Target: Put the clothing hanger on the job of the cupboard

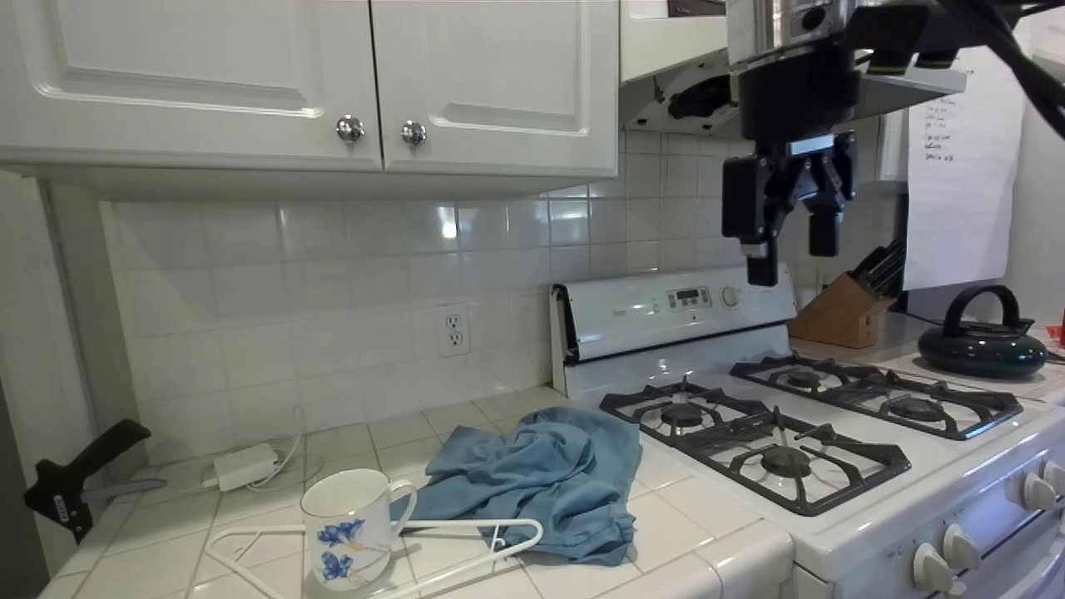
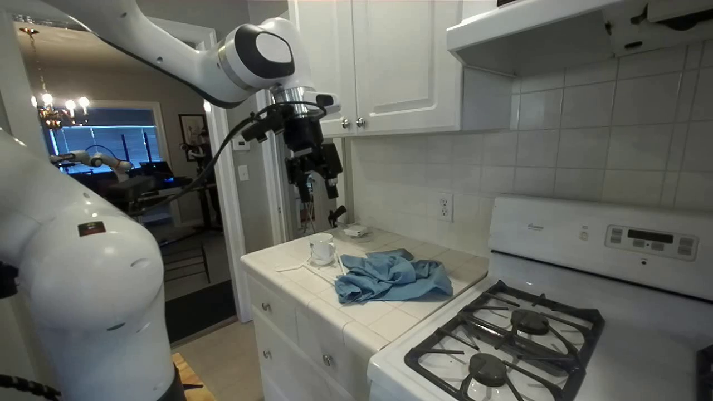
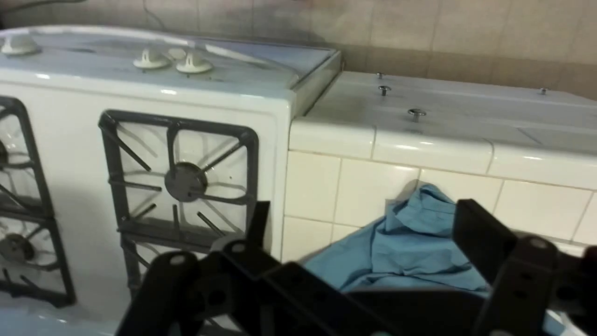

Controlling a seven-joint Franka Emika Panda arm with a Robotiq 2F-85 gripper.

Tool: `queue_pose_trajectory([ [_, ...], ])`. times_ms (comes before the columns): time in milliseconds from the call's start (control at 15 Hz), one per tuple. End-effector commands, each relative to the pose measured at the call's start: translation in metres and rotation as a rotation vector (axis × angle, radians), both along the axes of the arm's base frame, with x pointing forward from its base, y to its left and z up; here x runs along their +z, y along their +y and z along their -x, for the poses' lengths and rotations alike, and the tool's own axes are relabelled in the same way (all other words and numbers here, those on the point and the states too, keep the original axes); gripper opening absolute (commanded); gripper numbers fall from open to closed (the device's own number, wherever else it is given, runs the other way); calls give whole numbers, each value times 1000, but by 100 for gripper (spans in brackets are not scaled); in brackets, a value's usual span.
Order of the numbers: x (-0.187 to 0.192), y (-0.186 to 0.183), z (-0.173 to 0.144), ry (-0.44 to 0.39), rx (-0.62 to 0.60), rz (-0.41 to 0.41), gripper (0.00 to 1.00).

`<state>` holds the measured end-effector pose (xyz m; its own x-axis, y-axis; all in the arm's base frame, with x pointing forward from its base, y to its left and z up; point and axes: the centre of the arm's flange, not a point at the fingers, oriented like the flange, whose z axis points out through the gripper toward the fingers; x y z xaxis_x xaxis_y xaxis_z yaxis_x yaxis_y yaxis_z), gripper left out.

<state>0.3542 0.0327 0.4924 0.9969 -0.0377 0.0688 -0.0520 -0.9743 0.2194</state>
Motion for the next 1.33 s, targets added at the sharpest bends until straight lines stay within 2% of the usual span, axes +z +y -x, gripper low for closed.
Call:
queue_pose_trajectory([
  [0, -19, 26, -26, 11, 199, -36, 100],
  [200, -44, 47, -42, 47, 356, -67, 100],
  [667, -100, 78, -85, 13, 738, -119, 100],
  [867, -121, 95, -97, 21, 883, -172, 100],
  [1133, -138, 120, -110, 21, 967, -238, 100],
  [1267, -150, 127, -117, -3, 995, -215, 100],
])
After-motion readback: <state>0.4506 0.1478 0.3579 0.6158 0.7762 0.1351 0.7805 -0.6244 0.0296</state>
